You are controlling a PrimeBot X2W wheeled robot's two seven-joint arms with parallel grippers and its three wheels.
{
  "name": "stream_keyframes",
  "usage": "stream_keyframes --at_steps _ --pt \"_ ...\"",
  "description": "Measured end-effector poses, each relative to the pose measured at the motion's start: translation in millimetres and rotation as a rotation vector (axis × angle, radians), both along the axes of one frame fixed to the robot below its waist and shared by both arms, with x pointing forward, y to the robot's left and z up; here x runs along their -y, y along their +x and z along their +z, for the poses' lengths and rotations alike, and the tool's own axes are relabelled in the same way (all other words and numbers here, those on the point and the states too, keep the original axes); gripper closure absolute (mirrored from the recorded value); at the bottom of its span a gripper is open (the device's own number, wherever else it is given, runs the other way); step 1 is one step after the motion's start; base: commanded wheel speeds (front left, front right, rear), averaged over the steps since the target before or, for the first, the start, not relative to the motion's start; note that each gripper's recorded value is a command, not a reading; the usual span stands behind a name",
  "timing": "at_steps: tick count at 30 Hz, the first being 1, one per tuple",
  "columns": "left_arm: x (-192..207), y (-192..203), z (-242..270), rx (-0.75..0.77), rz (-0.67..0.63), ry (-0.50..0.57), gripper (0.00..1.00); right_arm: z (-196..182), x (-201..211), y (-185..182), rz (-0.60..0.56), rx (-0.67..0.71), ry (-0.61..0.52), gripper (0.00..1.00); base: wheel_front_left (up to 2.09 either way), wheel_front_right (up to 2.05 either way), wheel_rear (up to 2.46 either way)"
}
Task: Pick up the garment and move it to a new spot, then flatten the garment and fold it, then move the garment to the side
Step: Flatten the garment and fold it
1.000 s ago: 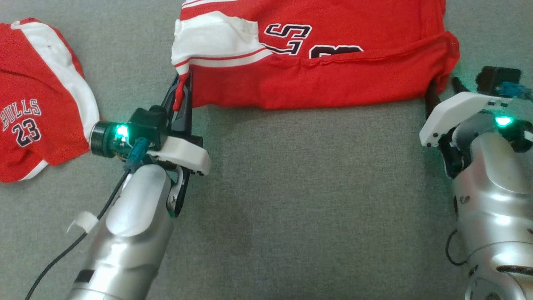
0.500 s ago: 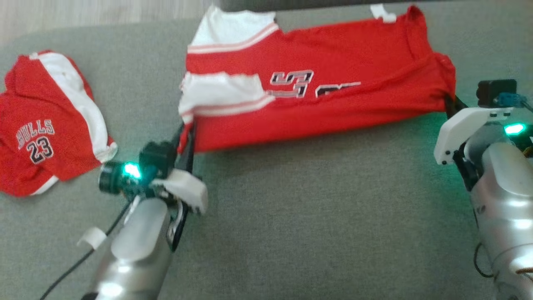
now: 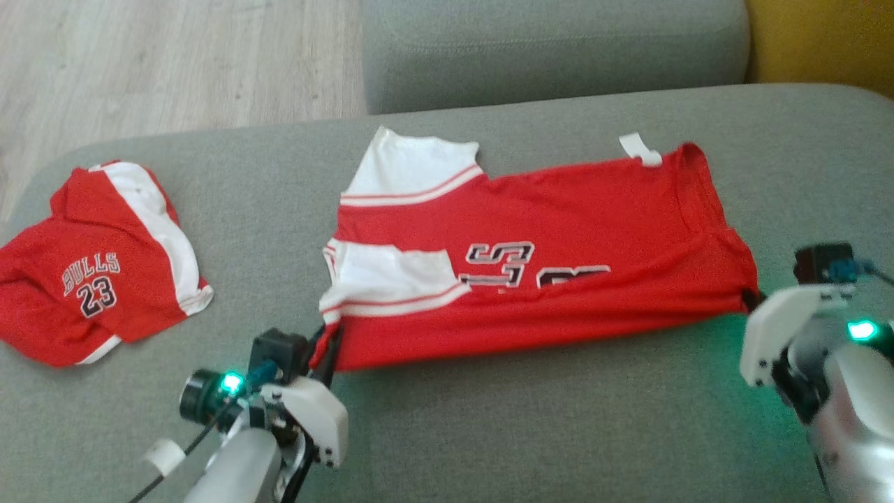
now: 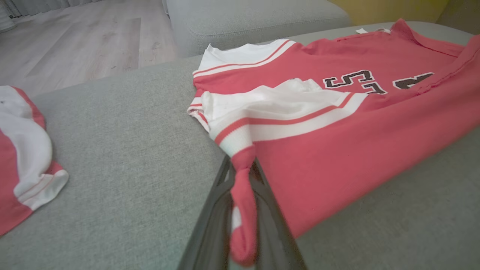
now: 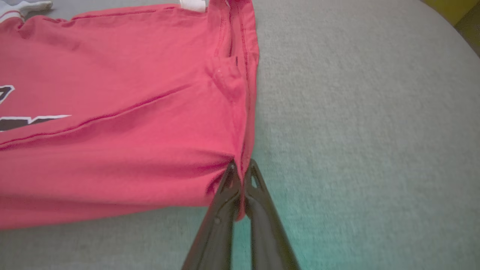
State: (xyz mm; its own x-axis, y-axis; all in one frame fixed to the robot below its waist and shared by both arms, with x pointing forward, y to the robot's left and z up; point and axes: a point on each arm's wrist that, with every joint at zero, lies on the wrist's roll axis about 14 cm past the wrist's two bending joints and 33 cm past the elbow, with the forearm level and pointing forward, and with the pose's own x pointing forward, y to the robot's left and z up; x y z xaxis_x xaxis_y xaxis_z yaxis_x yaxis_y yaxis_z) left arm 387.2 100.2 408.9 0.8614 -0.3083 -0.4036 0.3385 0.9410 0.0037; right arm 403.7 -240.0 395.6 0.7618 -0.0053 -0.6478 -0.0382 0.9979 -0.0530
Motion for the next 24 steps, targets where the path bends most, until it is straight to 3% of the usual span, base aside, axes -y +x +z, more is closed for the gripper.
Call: stream_keyframes --at_steps 8,9,10,11,12,20,24 --pt "10 -22 -9 -0.065 -0.038 -0.003 1.00 -11 11 -39 -0.058 -0.016 0.052 1.00 0.00 0.00 0.00" --pt "11 -22 -9 -0.066 -0.035 -0.008 0.92 -10 12 -39 -0.069 -0.003 0.060 1.00 0.00 0.00 0.00" --pt "12 -20 -7 -0.062 -0.031 -0.017 0.65 -7 13 -38 -0.076 0.017 0.060 0.28 0.00 0.00 0.00" --pt "11 -18 -6 -0.055 -0.023 -0.015 0.30 -3 13 -35 -0.084 0.043 0.063 0.00 0.00 0.00 0.00" --pt "10 -17 -6 -0.050 -0.013 -0.011 0.00 1 14 -32 -0.091 0.064 0.062 0.00 0.00 0.00 0.00" --pt "3 -10 -8 -0.034 0.018 -0.007 0.00 33 12 -10 -0.124 0.260 0.068 0.00 0.00 0.00 0.00" --pt "-3 7 15 0.088 0.066 -0.047 0.00 63 -10 5 -0.088 0.444 0.106 0.00 0.00 0.00 0.00"
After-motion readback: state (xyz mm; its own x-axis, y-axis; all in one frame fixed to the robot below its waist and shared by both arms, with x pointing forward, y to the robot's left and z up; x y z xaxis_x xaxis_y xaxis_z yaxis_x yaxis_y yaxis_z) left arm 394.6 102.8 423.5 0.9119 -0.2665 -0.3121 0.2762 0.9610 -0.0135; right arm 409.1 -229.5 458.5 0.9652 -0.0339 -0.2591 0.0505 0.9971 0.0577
